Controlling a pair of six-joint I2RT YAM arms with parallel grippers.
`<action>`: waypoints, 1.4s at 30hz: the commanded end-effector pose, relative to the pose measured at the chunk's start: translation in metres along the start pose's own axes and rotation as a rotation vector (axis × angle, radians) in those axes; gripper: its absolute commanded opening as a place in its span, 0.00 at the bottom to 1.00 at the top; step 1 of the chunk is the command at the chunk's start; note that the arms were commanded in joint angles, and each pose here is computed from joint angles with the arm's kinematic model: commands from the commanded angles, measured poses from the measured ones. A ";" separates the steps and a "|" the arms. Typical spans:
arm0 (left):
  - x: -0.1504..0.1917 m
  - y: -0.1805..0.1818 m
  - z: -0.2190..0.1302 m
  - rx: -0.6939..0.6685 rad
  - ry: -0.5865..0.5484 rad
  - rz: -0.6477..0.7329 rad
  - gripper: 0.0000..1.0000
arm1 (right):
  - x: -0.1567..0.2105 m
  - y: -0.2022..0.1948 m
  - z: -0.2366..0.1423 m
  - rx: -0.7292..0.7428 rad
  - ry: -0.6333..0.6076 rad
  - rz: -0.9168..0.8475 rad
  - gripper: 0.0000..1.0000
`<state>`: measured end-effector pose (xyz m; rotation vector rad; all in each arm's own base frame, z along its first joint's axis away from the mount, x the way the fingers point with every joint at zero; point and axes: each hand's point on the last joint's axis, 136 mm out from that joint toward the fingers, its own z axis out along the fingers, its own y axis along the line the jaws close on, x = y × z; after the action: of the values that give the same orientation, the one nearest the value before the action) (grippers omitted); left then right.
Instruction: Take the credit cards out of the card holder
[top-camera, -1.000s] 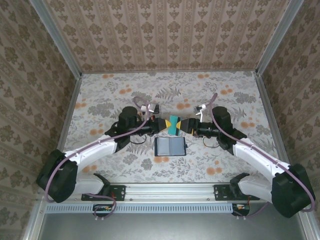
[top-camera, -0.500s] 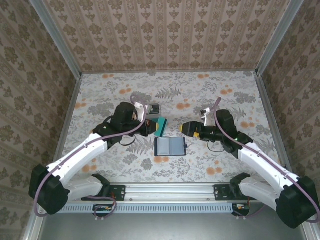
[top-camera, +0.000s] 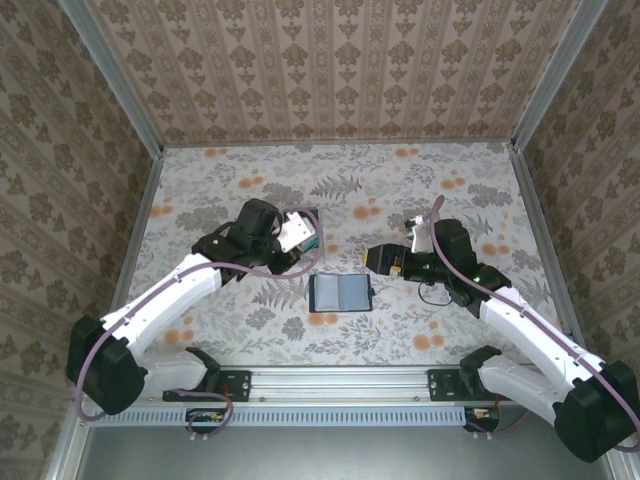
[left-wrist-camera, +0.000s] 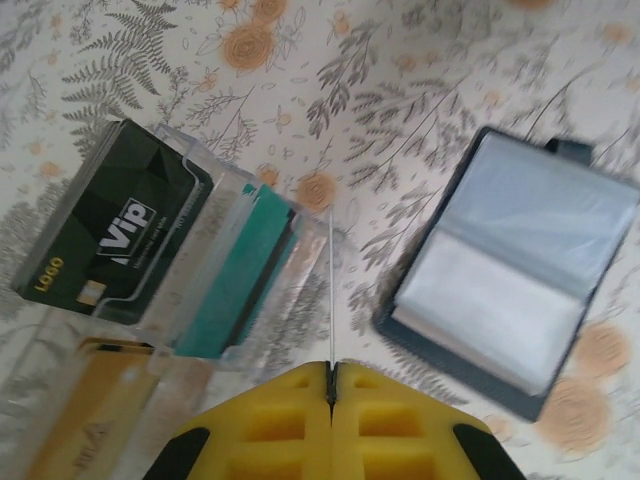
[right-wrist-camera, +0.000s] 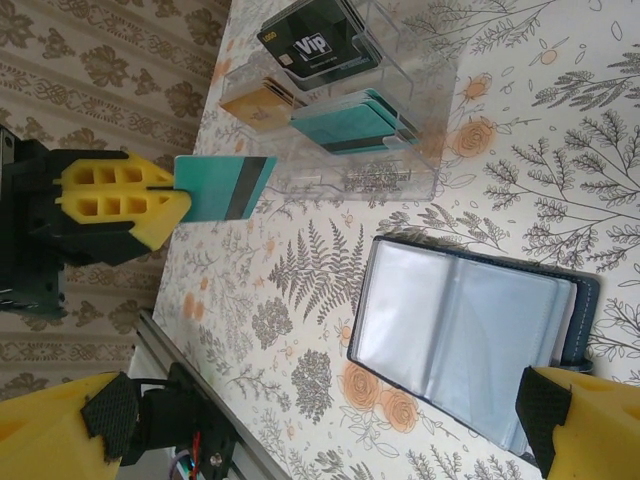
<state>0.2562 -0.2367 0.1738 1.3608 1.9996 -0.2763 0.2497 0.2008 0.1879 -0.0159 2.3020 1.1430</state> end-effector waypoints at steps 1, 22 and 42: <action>0.004 0.010 0.000 -0.035 0.056 0.276 0.00 | -0.010 0.010 -0.006 0.003 -0.024 -0.038 1.00; 0.007 0.031 0.059 -0.019 0.140 0.503 0.00 | -0.009 0.000 0.000 0.034 -0.012 -0.019 1.00; 0.019 0.042 0.083 0.021 0.188 0.444 0.00 | -0.009 -0.004 0.010 0.036 0.006 -0.010 1.00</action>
<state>0.3185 -0.2464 0.1060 1.8520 1.7870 0.0450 0.2570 0.2002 0.1718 0.0136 2.3642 1.0993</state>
